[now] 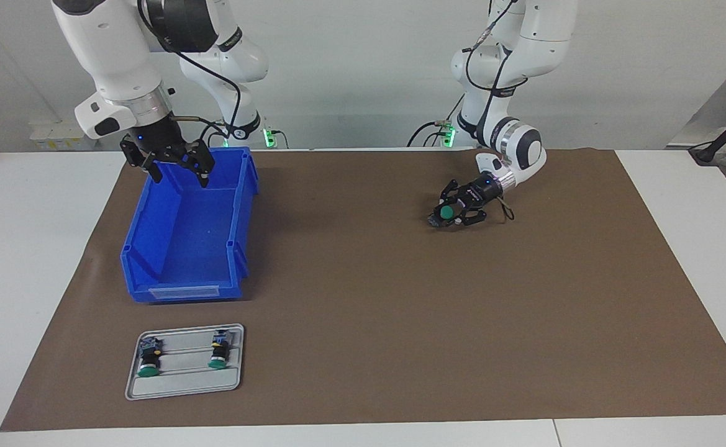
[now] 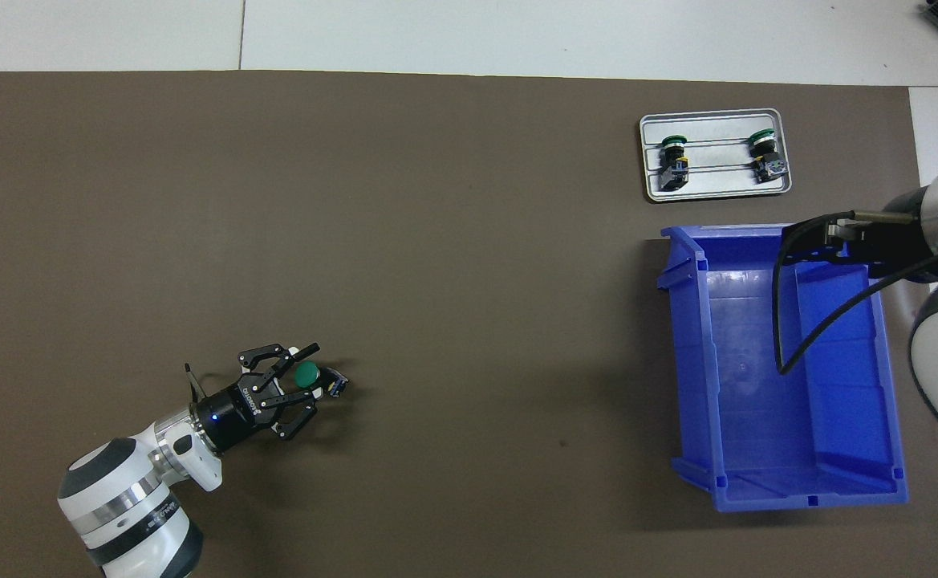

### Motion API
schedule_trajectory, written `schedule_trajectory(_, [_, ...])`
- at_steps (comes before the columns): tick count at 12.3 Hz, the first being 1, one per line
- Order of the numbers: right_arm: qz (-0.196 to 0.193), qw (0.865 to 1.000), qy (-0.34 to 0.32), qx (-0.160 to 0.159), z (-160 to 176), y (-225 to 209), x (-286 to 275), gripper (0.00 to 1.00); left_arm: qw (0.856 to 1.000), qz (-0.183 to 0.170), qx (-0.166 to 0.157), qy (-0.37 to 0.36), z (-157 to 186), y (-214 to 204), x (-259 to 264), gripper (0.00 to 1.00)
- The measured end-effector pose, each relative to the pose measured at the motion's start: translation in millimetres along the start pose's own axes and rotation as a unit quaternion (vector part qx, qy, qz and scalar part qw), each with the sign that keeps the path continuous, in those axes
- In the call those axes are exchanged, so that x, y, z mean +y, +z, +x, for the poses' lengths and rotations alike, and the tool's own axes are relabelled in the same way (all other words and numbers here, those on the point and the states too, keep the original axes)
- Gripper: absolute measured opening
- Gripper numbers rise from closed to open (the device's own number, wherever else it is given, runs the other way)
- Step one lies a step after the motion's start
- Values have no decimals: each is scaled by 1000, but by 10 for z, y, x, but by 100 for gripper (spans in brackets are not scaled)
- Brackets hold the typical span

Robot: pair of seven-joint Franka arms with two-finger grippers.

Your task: Place and press button with both arms

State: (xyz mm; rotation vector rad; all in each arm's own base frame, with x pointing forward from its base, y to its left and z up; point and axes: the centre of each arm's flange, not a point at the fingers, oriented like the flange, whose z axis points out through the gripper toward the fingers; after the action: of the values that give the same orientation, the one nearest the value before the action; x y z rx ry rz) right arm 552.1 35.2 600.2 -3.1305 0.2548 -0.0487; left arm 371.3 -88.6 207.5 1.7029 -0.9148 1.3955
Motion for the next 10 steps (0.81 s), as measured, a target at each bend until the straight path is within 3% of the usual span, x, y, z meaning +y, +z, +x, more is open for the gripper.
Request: schedule_trajectory(10, [0, 1000, 0, 0, 0, 0, 0, 100, 1000, -8, -7, -1, -55, 14, 94, 56])
